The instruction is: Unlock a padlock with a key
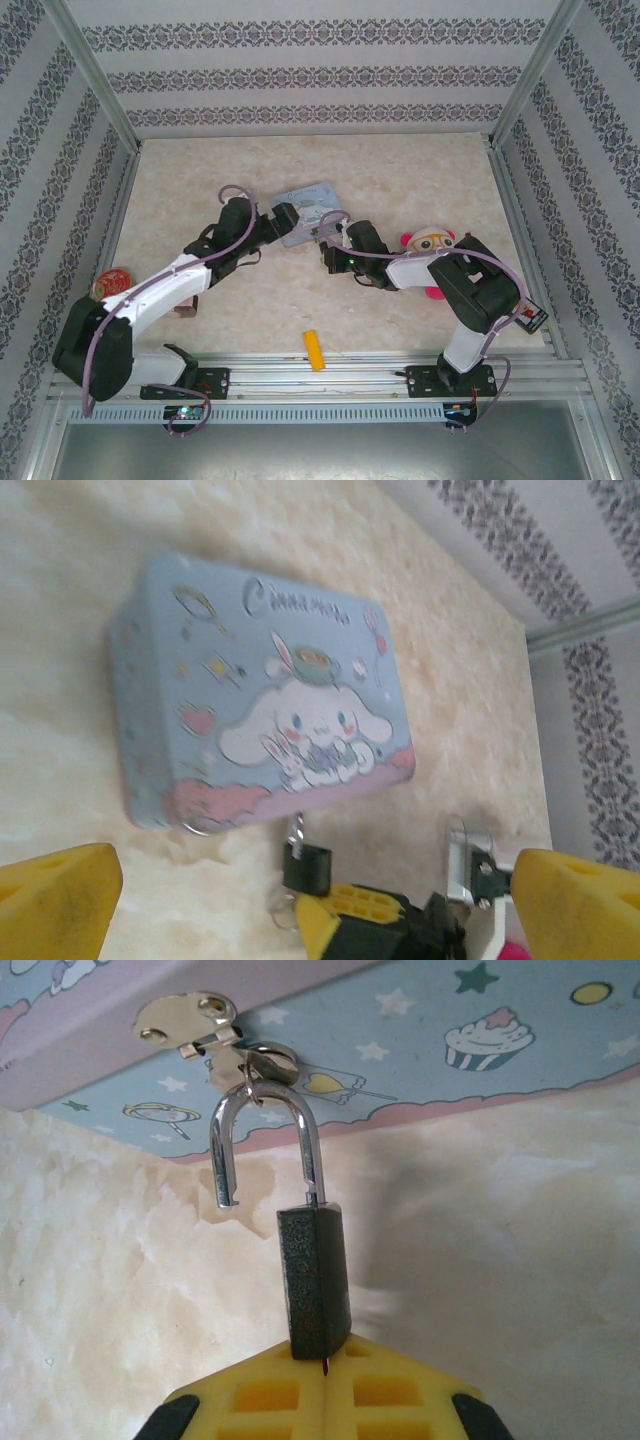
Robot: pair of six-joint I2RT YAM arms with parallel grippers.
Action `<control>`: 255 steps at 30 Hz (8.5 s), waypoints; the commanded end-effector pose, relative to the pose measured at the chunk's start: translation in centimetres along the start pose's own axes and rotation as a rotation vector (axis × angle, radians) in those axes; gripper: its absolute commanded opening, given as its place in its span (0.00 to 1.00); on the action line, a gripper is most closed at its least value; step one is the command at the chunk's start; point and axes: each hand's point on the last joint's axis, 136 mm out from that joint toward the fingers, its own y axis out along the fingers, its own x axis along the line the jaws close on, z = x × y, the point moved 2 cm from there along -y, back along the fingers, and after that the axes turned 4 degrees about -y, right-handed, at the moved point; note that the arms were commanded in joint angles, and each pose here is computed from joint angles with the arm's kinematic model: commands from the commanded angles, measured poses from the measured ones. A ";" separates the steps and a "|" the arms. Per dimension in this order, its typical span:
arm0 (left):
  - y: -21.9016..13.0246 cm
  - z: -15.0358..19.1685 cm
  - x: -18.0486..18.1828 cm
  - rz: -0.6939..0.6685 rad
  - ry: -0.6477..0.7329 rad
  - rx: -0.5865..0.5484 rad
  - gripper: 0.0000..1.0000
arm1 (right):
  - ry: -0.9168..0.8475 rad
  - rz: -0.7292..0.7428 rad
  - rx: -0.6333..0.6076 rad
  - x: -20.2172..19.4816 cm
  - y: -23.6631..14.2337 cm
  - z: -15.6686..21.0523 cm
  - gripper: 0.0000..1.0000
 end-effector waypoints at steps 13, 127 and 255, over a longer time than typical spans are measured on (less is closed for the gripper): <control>-2.7 -2.9 5.9 -0.155 0.045 -0.120 0.99 | 0.111 0.024 -0.015 -0.9 0.3 -0.4 0.03; -5.3 -6.6 4.9 -0.271 0.258 -0.252 0.99 | 0.026 0.315 0.334 1.1 -3.0 1.2 0.00; 4.8 4.4 8.2 -0.299 0.304 0.118 0.99 | 0.284 0.096 0.185 0.3 -1.3 -2.1 0.00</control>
